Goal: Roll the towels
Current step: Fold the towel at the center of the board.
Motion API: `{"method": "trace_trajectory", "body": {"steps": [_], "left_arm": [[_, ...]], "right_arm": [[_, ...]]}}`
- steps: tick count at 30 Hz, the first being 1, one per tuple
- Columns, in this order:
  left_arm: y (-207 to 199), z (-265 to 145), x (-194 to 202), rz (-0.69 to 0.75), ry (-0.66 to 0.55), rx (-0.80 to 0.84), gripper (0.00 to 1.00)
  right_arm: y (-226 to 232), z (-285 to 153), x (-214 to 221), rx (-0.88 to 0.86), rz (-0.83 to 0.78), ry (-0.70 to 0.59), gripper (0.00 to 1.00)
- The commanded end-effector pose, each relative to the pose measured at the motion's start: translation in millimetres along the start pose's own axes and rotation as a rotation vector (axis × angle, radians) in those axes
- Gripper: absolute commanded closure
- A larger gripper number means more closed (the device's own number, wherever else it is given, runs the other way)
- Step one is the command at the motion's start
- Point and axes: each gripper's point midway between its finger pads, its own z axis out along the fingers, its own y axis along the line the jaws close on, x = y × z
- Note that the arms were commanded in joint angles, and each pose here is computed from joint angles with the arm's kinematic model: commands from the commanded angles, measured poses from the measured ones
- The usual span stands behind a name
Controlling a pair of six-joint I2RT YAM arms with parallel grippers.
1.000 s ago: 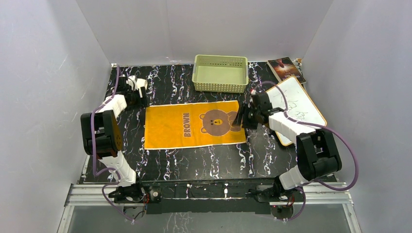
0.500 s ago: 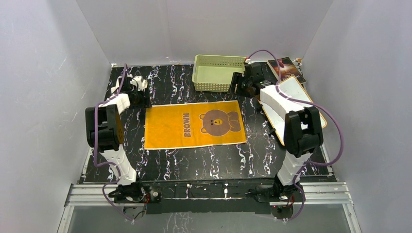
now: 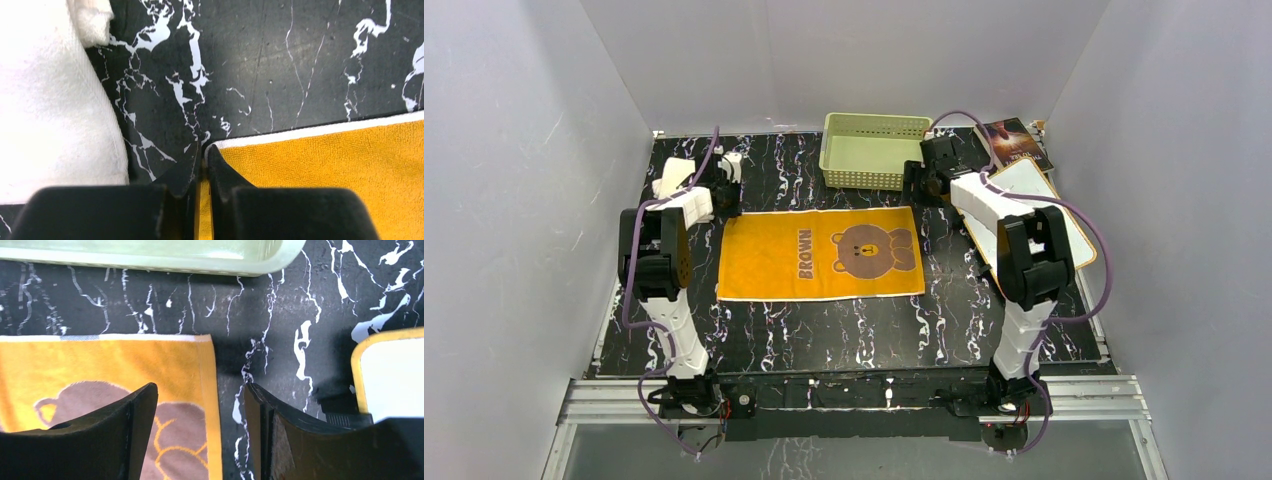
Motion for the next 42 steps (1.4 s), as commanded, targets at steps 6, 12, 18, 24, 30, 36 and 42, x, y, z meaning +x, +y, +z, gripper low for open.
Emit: {"method": "trace_trajectory", "body": {"steps": [6, 12, 18, 24, 30, 36, 42], "left_arm": [[0, 0, 5, 0.015, 0.04, -0.009, 1.0], [-2, -2, 6, 0.012, 0.042, 0.005, 1.0], [-4, -3, 6, 0.011, 0.037, 0.009, 1.0], [-7, -6, 2, 0.004, 0.024, 0.026, 1.0], [-7, -8, 3, 0.004, 0.029, 0.028, 1.0], [-3, -9, 0, -0.01, 0.027, 0.01, 1.0], [-6, -36, -42, -0.033, -0.065, 0.037, 1.0]], "right_arm": [[-7, 38, -13, 0.064, -0.112, -0.022, 0.37], [-11, 53, -5, 0.086, -0.127, -0.013, 0.46], [-14, 59, 8, 0.128, -0.176, -0.002, 0.49], [1, 65, 11, 0.109, -0.242, -0.025, 0.51], [5, 77, 28, 0.106, -0.278, 0.021, 0.7], [-3, 79, 37, 0.093, -0.245, 0.048, 1.0], [3, 40, -6, 0.065, -0.186, -0.095, 1.0]]}}
